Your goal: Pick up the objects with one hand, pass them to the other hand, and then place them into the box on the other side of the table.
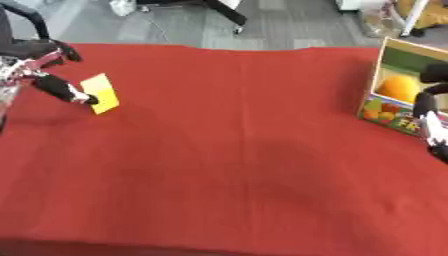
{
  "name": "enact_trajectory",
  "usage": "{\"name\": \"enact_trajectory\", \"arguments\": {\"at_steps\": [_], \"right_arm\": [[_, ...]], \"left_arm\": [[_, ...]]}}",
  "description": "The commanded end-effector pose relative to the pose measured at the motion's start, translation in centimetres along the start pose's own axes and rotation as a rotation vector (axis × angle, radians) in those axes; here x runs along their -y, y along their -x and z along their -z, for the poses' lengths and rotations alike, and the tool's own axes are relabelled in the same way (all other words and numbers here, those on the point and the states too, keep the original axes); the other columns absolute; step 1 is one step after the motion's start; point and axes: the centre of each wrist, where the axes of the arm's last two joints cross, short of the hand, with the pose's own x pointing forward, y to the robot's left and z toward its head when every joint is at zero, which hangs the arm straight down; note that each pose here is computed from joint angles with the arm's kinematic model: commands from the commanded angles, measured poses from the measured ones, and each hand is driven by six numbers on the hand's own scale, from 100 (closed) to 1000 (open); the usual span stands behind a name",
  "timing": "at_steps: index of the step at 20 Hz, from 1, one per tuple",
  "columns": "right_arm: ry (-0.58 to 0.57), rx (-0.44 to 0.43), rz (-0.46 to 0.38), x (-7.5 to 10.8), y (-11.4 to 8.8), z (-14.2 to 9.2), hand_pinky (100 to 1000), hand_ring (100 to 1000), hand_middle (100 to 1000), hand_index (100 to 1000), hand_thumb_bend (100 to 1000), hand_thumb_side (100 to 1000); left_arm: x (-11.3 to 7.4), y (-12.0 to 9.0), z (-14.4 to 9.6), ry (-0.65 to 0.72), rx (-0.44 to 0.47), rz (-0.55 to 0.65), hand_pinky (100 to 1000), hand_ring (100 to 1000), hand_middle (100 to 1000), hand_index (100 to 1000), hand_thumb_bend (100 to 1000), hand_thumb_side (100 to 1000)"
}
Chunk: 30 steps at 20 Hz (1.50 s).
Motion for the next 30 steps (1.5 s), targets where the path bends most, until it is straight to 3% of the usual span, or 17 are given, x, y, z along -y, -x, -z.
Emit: {"name": "enact_trajectory", "arguments": {"at_steps": [1,14,26,30], "right_arm": [[-0.004,0.031,0.008,0.3,-0.7,0.4,636,715,659,769,165,483],[-0.014,0.025,0.024,-0.1,-0.8,0.3,636,717,660,767,150,488],[-0.013,0.018,0.026,-0.3,-0.8,0.2,635,718,660,764,136,489],[-0.015,0.018,0.027,-0.3,-0.8,0.2,635,718,660,764,135,489]], "left_arm": [[-0.5,0.9,0.3,-0.026,-0.051,0.003,803,764,768,843,719,499],[2.6,0.9,1.5,-0.132,-0.156,-0.085,760,717,719,810,640,479],[4.2,1.0,1.8,-0.169,-0.225,-0.137,728,669,671,782,516,442],[4.6,0.9,1.8,-0.168,-0.220,-0.161,733,675,679,792,561,469]]}}
